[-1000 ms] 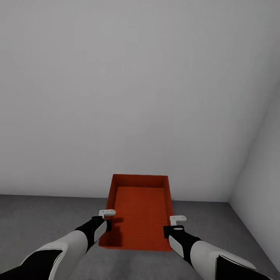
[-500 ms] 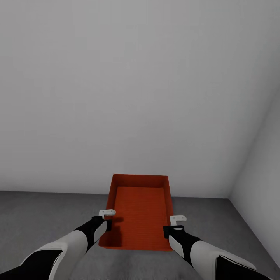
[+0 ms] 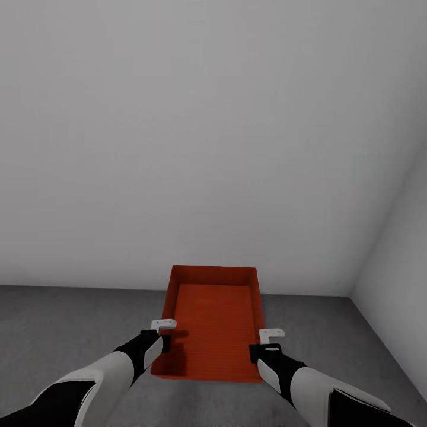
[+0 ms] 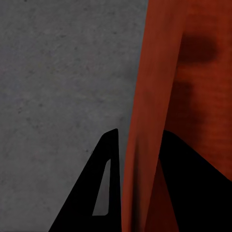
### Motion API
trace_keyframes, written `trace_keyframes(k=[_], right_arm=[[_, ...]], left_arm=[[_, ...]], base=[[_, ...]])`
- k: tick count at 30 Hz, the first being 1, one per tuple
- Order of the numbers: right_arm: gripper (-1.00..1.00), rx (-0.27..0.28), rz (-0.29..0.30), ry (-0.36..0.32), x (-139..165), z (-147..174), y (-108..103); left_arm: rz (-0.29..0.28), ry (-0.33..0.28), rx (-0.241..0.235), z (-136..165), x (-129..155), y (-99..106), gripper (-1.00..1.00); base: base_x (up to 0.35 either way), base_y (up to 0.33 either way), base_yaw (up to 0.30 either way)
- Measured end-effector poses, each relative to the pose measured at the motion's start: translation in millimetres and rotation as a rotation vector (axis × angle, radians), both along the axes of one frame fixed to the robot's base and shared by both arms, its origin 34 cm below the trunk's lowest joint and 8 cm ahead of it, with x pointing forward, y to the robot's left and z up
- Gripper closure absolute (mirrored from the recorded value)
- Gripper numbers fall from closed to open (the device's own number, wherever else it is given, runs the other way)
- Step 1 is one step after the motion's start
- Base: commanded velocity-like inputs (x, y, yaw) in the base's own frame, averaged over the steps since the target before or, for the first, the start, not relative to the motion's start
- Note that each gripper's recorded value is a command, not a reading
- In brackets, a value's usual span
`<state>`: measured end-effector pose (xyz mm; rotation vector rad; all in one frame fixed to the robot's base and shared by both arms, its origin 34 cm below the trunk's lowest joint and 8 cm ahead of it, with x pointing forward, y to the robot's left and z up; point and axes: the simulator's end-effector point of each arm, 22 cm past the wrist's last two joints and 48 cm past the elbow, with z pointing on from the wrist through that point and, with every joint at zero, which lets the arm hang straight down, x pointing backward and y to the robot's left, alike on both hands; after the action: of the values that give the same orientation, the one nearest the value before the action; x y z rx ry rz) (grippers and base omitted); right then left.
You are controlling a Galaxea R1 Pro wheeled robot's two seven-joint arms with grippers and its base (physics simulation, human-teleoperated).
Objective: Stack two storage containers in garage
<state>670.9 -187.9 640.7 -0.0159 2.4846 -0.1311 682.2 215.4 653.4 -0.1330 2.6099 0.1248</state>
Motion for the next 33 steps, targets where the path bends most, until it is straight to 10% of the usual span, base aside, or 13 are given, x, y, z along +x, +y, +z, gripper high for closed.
trace_keyframes(k=[33], right_arm=[[1.00, 0.000, 0.000, 0.052, -14, -83, 0]], left_arm=[[0.000, 0.051, 0.000, -84, -13, 0, 1.00]], base=[[0.000, 0.000, 0.000]])
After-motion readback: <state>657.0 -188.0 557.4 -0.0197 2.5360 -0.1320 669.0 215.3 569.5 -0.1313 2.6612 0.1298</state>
